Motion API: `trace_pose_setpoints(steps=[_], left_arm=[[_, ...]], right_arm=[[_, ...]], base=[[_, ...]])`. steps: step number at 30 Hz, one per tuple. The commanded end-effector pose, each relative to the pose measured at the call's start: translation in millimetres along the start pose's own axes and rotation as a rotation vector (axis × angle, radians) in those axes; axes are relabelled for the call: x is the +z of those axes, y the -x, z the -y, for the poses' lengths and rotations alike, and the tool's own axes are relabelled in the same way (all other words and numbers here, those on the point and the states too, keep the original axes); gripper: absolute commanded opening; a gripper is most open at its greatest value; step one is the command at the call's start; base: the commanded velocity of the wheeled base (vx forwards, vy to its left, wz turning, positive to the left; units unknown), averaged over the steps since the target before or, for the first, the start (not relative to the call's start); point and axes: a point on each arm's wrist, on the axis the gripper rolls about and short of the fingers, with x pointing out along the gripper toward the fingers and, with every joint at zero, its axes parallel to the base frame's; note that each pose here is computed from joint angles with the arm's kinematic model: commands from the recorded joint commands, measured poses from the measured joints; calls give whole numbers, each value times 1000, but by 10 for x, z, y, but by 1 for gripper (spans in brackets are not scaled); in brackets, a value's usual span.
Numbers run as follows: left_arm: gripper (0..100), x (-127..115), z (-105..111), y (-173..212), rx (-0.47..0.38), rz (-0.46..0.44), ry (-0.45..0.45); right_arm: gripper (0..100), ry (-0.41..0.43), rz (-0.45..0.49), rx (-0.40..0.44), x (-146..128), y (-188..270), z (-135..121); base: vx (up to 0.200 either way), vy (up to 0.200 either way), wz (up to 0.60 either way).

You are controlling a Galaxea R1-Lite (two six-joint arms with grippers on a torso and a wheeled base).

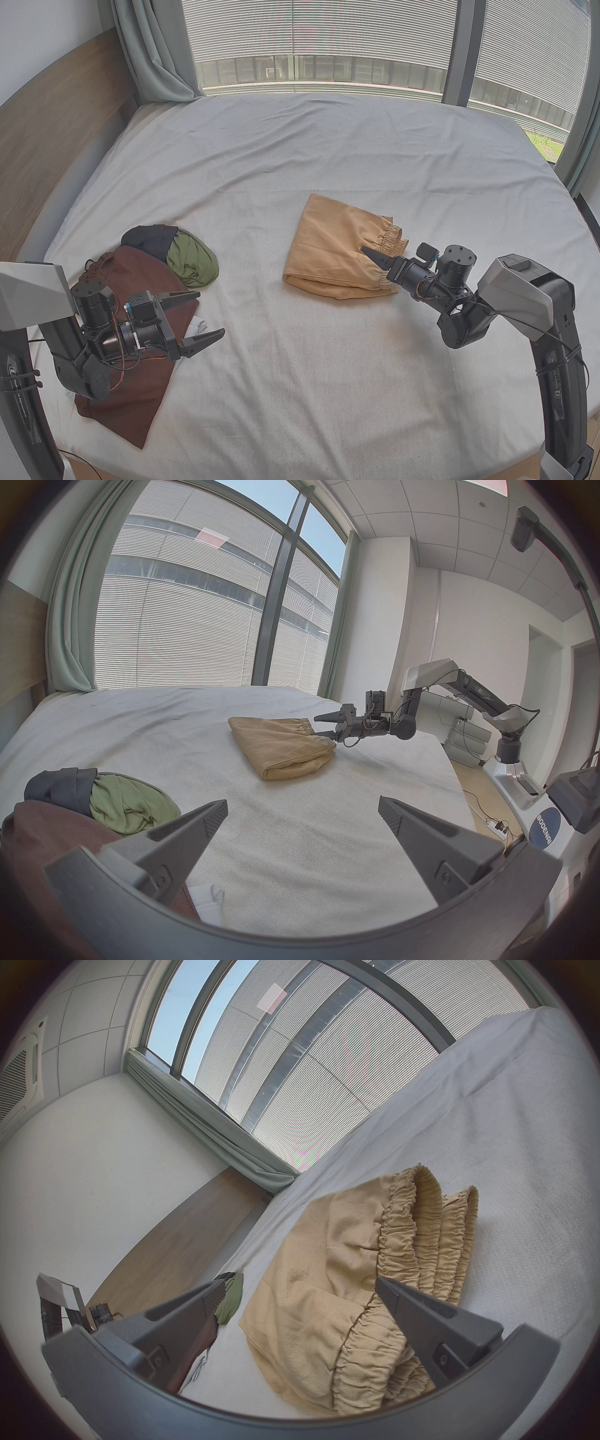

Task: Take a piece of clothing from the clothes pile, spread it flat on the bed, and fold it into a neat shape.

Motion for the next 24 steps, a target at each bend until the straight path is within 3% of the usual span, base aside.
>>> trace_pose_setpoints(steps=[1,11,18,21,24], left_arm=[[100,-7,-5,1,1,-1,1],[100,-1,2,-5,-2,0,0],[100,70,23,-2,-5,13,-15],[100,100,25,-1,-5,19,-21],[100,177,98,-23,-26,29,-34]], right_arm=[[100,-4,-20,-18,-160,-6,138],[100,4,-9,-4,-87,-19,61],[100,34,41,33,264,47,-251],[100,49,60,47,483,174,-500],[100,97,55,41,556,306,-633]], base=[[0,0,0],[0,0,0],[0,0,0],[0,0,0],[0,0,0]])
